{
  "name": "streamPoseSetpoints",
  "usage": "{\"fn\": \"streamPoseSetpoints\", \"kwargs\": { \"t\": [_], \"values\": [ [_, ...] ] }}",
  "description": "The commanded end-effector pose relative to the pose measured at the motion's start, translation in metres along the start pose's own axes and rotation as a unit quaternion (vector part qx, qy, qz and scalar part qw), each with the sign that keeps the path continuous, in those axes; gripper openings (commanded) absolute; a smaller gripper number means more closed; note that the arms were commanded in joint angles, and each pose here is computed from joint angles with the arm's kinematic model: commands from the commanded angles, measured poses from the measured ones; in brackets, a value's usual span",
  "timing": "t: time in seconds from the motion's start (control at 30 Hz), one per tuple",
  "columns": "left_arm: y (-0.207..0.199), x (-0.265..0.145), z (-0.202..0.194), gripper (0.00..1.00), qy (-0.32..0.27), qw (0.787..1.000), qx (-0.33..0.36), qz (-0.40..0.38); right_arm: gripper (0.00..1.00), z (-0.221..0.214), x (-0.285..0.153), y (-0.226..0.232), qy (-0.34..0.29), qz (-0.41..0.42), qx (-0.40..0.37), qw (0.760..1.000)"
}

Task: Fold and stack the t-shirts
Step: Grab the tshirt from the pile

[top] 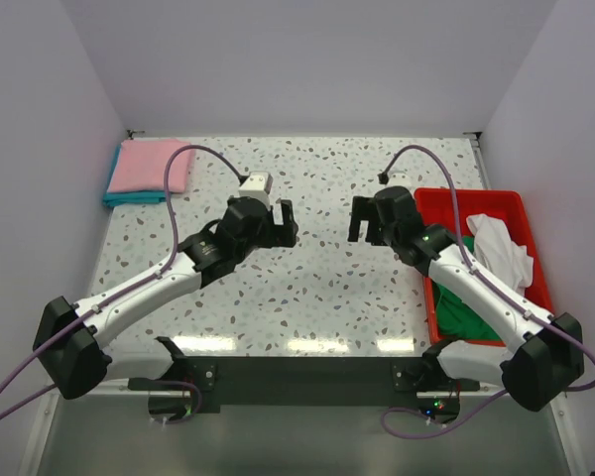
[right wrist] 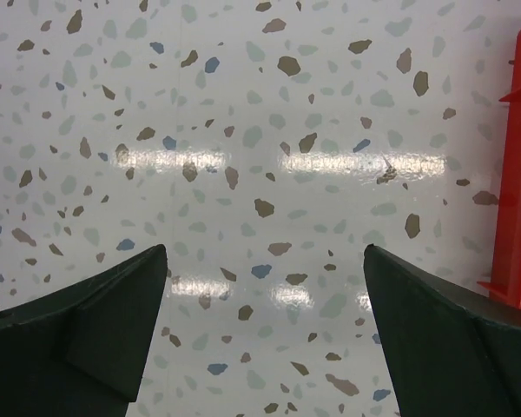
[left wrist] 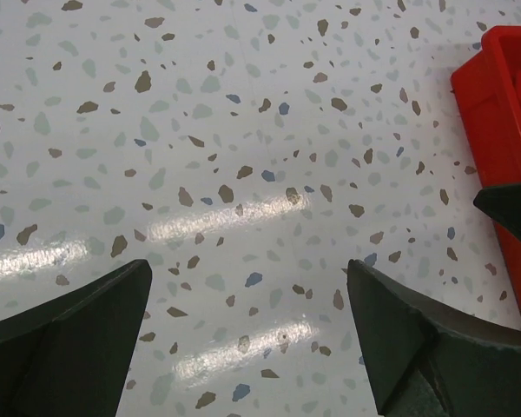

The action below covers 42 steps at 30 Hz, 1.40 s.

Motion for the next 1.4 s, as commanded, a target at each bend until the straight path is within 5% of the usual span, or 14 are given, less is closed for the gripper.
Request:
{"fn": "streamPoseSetpoints", "kwargs": {
  "t": [0.0, 0.2, 0.4, 0.57, 0.9, 1.23, 1.37],
  "values": [
    [-0.001, -0.007, 0.011, 1.00, -0.009, 1.000, -0.009, -0.003, 0.99, 0.010, -0.007, -0.004, -0.026, -0.022, 0.015, 0.999],
    [-0.004, -0.018, 0.016, 1.00, -0.013, 1.000, 0.000, -0.023, 0.99, 0.025, 0.013, 0.020, 0.019, -0.010, -0.004, 1.000],
    [-0.002, -0.032, 0.023, 1.00, -0.016, 0.999, 0.021, -0.030, 0.99, 0.059, 0.022, -0.048, 0.026, -0.105, 0.078, 0.991],
    [0.003, -0.037, 0.017, 1.00, 0.001, 0.999, 0.039, -0.027, 0.99, 0.064, -0.012, -0.134, -0.032, -0.251, 0.168, 0.953],
    [0.003, -0.036, -0.005, 1.00, 0.044, 0.996, 0.056, -0.052, 0.96, 0.033, -0.071, -0.211, -0.081, -0.432, 0.217, 0.872],
    [-0.009, -0.042, -0.012, 1.00, 0.053, 0.992, 0.036, -0.107, 0.91, 0.009, -0.061, -0.250, -0.052, -0.480, 0.245, 0.841],
    [-0.011, -0.041, -0.016, 1.00, 0.058, 0.991, 0.033, -0.115, 0.77, 0.009, -0.049, -0.262, -0.057, -0.479, 0.271, 0.833]
  ]
}}
Point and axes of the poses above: each gripper's point midway between its finger pads, its own x axis out along the fingers, its own y axis along the line the jaws close on, z = x × y, the point moved 5 cm from there along -x, back along the fingers, and after that the axes turned 5 degrees about x, right-handed, at the moved point
